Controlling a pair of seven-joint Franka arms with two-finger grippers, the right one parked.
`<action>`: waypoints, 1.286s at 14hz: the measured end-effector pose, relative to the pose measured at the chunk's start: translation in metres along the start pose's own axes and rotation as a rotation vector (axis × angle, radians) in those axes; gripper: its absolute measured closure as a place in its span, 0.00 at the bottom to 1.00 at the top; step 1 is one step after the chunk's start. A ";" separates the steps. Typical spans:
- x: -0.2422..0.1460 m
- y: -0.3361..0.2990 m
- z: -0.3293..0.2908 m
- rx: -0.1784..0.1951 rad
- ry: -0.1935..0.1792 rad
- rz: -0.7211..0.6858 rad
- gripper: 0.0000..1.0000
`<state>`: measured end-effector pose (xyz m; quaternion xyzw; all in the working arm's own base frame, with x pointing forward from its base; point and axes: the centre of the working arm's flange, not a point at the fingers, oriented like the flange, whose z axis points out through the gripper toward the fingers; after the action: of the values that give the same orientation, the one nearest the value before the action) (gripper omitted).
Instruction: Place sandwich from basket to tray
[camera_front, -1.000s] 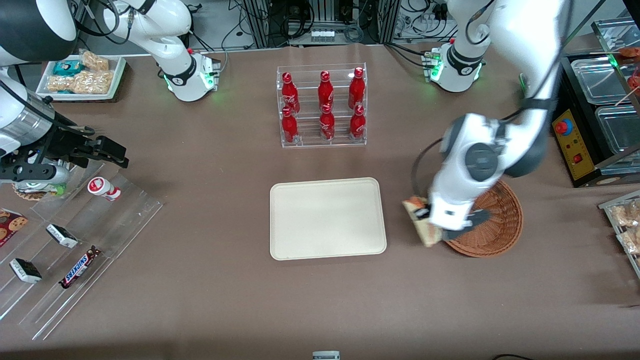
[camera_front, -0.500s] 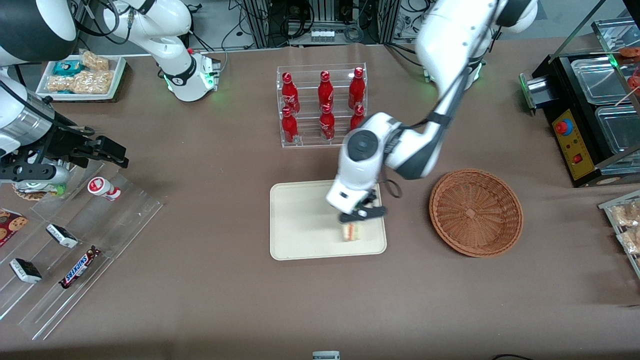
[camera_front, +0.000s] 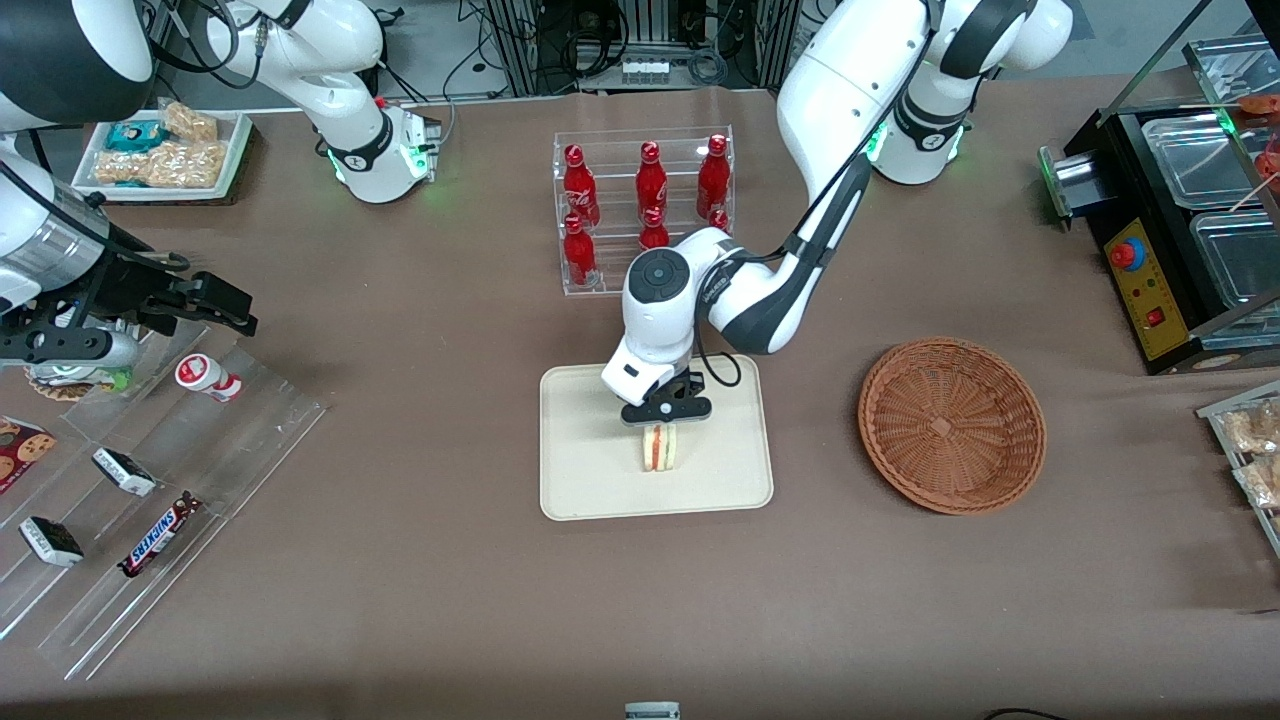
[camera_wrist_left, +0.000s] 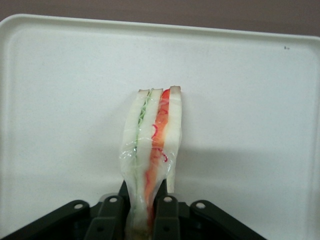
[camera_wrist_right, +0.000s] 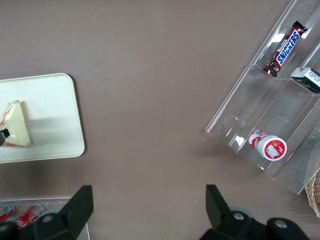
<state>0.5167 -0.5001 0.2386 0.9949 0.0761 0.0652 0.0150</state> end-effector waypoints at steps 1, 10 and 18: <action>0.002 0.000 -0.001 -0.001 0.003 -0.025 0.59; 0.101 -0.088 -0.151 0.081 0.012 -0.116 0.00; 0.177 -0.311 -0.207 0.161 -0.132 0.028 0.00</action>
<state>0.6166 -0.1612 0.4544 0.9959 0.0658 -0.0067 -0.0611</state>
